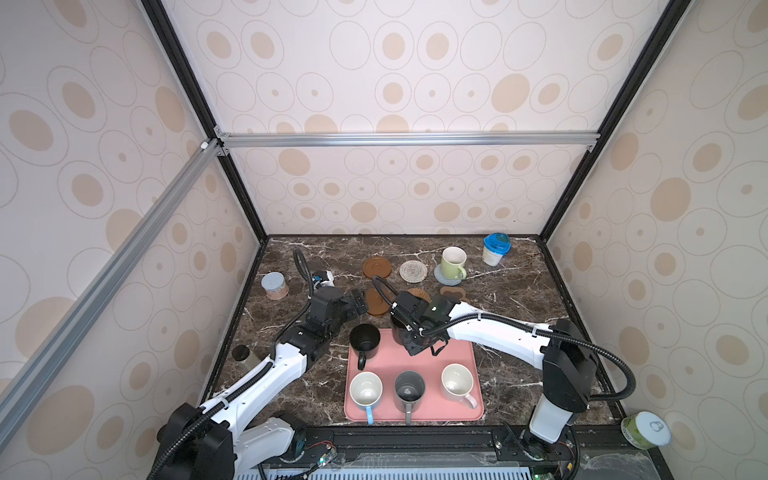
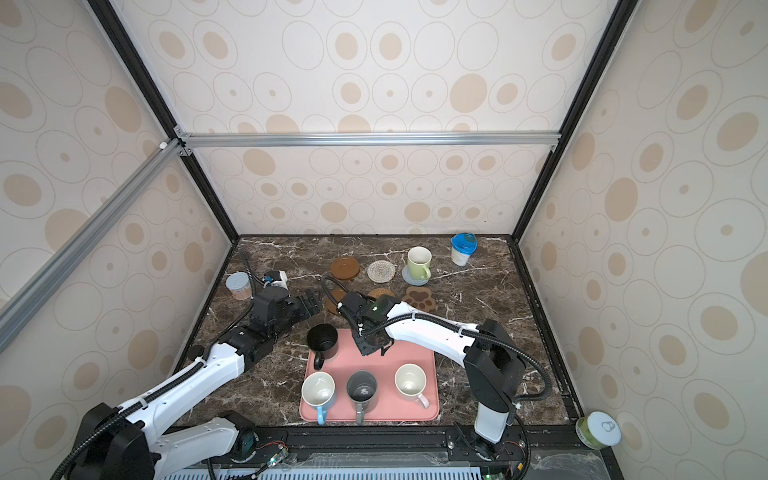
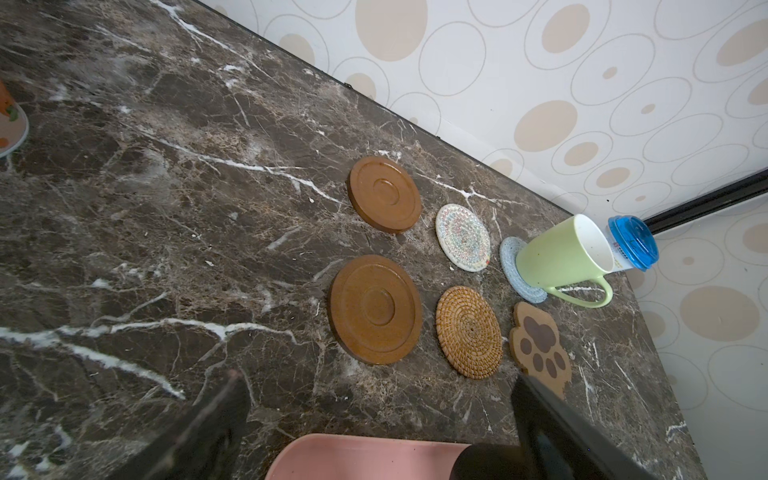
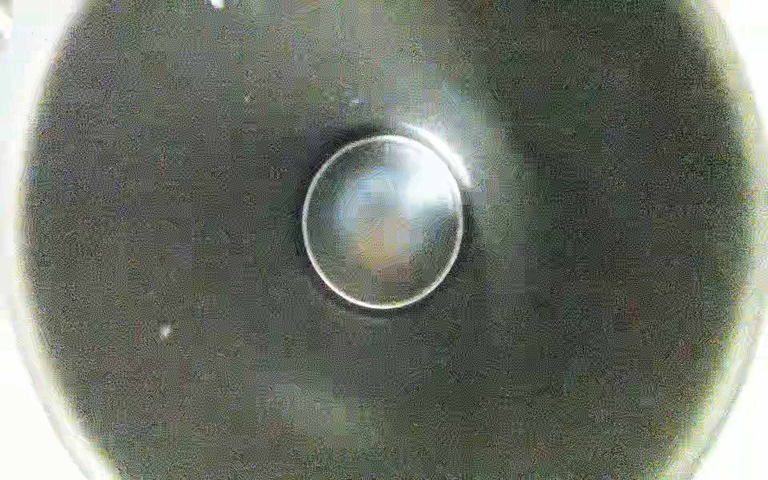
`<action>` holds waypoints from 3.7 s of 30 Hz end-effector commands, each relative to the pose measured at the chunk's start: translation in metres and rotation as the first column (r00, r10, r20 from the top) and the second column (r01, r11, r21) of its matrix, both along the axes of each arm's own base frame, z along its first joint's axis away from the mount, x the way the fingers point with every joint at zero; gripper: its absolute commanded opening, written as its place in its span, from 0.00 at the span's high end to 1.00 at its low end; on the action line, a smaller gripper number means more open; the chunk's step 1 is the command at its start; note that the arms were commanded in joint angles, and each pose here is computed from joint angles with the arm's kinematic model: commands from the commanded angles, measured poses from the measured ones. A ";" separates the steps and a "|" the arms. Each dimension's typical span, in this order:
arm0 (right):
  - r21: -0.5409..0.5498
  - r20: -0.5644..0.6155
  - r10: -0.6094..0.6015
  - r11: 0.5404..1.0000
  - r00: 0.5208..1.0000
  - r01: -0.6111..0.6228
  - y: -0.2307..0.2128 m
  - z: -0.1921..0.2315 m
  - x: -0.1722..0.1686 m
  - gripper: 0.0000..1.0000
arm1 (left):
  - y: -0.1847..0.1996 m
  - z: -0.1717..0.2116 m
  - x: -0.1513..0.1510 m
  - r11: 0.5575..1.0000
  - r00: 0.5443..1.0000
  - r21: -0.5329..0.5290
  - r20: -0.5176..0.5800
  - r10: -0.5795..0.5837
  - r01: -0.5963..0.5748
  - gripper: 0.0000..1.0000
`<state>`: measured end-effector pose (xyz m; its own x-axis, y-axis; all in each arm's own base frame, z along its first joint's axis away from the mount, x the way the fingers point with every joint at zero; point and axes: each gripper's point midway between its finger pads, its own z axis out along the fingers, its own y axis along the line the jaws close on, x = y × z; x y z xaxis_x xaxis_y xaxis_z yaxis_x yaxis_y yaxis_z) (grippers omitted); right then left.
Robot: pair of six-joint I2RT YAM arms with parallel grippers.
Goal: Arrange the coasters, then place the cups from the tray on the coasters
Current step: 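Lower the right gripper into the black mug farthest from the robot, then lift the black mug with the right gripper toward the white woven coaster, then lower the black mug onto the white woven coaster with the right gripper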
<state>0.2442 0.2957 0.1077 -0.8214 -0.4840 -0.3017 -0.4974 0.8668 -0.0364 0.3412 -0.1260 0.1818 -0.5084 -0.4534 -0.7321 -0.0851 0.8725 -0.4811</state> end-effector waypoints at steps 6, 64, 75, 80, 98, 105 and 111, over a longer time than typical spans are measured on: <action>0.070 0.126 0.006 0.997 0.992 -0.015 0.007 0.049 0.027 0.89 | 0.003 0.011 0.002 0.999 0.999 -0.032 0.027 0.020 -0.019 0.00; 0.079 0.111 -0.057 0.996 0.992 0.049 -0.041 0.014 0.252 0.89 | 0.004 0.003 -0.014 0.997 1.000 -0.080 0.027 0.003 0.000 0.00; 0.081 0.120 -0.048 0.996 0.992 0.038 -0.036 0.006 0.267 0.89 | 0.003 0.000 -0.015 0.997 1.000 -0.083 0.023 -0.003 0.005 0.00; 0.082 0.124 -0.048 0.996 0.991 0.038 -0.036 0.005 0.270 0.89 | 0.002 -0.001 -0.015 0.996 1.000 -0.087 0.024 -0.004 0.006 0.00; 0.086 0.104 -0.063 0.995 0.993 0.054 -0.038 -0.013 0.276 0.88 | 0.003 -0.009 -0.021 0.996 1.000 -0.083 -0.001 -0.016 0.016 0.00; 0.102 0.128 -0.068 0.993 0.989 0.056 -0.037 -0.005 0.282 0.88 | 0.005 -0.007 -0.023 0.996 1.000 -0.085 0.004 -0.006 0.007 0.00; 0.117 0.143 -0.081 0.991 0.986 0.064 -0.036 -0.003 0.289 0.88 | 0.007 -0.006 -0.024 0.997 1.000 -0.079 0.007 -0.004 0.004 0.00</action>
